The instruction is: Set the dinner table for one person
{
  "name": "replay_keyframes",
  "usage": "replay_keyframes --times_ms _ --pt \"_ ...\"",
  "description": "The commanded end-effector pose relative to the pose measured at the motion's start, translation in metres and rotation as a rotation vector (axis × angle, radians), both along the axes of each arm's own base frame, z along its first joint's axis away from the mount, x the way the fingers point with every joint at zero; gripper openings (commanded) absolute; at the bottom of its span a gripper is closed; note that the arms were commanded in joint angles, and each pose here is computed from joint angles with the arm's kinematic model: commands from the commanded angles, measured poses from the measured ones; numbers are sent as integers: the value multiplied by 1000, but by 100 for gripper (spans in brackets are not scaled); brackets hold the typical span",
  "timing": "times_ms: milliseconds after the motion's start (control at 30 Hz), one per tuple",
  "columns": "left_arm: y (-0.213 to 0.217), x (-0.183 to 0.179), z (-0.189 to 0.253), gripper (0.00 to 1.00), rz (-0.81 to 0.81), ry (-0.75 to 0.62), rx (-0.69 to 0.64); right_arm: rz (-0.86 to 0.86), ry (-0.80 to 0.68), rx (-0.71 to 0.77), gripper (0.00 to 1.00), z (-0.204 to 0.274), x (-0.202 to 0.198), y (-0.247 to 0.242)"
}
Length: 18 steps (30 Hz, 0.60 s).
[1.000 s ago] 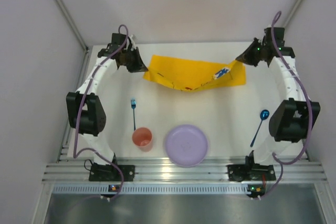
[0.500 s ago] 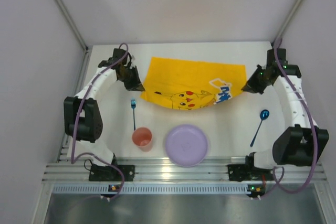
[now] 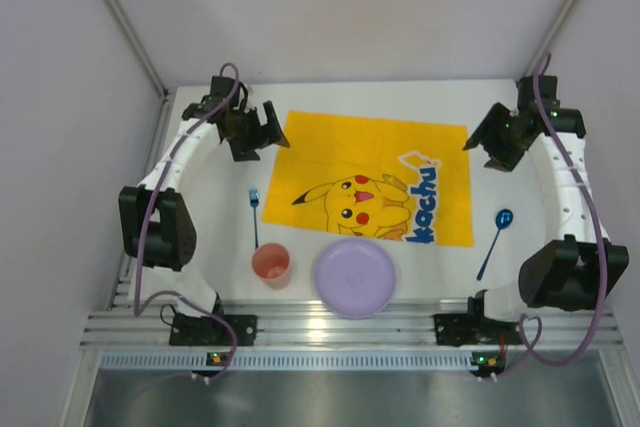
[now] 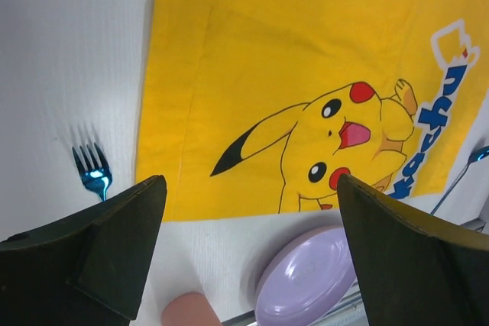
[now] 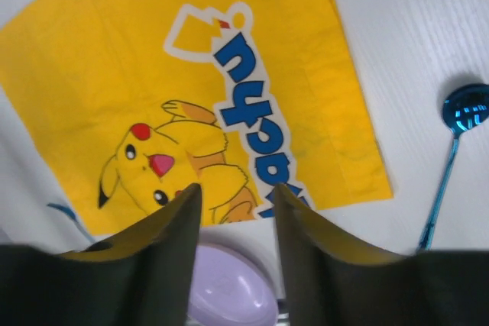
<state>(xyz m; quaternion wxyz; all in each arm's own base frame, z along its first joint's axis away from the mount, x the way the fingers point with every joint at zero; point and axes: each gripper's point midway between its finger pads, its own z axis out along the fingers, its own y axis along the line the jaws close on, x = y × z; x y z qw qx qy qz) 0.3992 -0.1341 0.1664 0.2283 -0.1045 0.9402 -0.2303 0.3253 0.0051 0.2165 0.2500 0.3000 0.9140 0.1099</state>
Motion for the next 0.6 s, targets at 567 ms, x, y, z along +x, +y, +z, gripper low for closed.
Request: replay_keyframes --times_ms 567 --pt "-60 105 -94 94 -108 50 -3 84 195 85 0 -153 124 15"
